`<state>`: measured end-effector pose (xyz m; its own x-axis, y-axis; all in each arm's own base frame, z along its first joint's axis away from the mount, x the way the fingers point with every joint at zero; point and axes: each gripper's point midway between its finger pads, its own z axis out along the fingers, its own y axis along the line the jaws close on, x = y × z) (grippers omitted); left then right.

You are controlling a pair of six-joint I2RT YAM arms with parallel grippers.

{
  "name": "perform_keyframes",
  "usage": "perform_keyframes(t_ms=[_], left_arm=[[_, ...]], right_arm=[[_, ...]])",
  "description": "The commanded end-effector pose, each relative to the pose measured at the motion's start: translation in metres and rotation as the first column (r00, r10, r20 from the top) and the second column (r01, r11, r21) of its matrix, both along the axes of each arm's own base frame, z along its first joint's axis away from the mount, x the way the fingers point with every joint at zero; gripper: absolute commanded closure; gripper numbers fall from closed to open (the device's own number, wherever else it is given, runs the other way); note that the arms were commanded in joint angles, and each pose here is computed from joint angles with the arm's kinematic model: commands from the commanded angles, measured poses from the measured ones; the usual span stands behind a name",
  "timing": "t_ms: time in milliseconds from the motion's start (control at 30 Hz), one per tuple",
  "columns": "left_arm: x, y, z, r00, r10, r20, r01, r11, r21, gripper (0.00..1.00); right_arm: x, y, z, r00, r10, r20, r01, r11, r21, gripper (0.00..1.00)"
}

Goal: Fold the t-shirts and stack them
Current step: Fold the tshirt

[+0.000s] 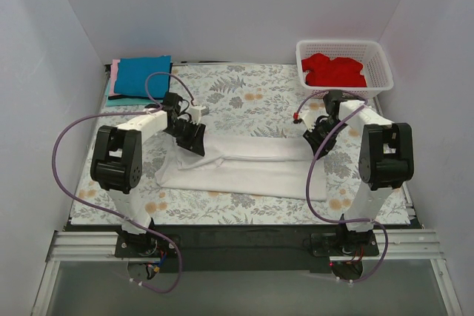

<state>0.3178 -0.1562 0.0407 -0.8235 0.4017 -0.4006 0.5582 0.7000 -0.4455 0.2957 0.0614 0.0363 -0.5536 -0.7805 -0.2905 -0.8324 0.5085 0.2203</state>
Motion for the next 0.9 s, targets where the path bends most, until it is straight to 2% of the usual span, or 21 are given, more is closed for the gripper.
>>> perform_keyframes(t_ms=[0, 67, 233, 300, 433, 567, 667, 867], left_arm=[[-0.013, -0.005, 0.004, 1.0, -0.024, -0.008, 0.024, 1.0, -0.016, 0.66], [-0.015, -0.008, 0.008, 0.999, -0.035, 0.008, 0.035, 0.999, -0.02, 0.69], [-0.035, -0.014, 0.019, 0.996, -0.073, 0.041, 0.074, 0.997, -0.025, 0.88], [-0.041, -0.016, 0.029, 0.993, -0.088, 0.084, 0.09, 0.996, -0.024, 0.89], [-0.044, -0.019, 0.039, 0.985, -0.093, 0.147, 0.095, 0.996, -0.003, 0.83], [-0.019, -0.016, 0.047, 0.977, -0.06, 0.203, 0.053, 0.998, 0.036, 0.67], [-0.003, -0.016, 0.037, 0.982, -0.051, 0.184, 0.038, 0.997, 0.073, 0.6], [0.012, -0.016, 0.011, 0.991, -0.022, 0.134, 0.007, 0.994, 0.111, 0.55]], right_arm=[[-0.007, -0.002, 0.005, 1.0, 0.005, -0.008, -0.006, 1.0, -0.004, 0.71], [-0.008, -0.004, 0.006, 1.0, 0.015, -0.002, -0.015, 1.0, -0.012, 0.71], [-0.008, -0.004, 0.011, 1.0, 0.02, 0.015, -0.02, 1.0, -0.017, 0.7], [-0.006, -0.004, 0.014, 1.0, 0.018, 0.024, -0.018, 1.0, -0.015, 0.69], [-0.006, -0.002, 0.017, 0.999, 0.02, 0.028, -0.02, 1.0, -0.004, 0.68], [-0.008, -0.001, 0.025, 0.999, 0.028, 0.038, -0.029, 1.0, 0.006, 0.68], [-0.011, -0.002, 0.029, 0.998, 0.038, 0.041, -0.038, 0.999, -0.001, 0.68], [-0.021, -0.007, 0.028, 0.998, 0.06, 0.029, -0.06, 0.998, -0.019, 0.68]])
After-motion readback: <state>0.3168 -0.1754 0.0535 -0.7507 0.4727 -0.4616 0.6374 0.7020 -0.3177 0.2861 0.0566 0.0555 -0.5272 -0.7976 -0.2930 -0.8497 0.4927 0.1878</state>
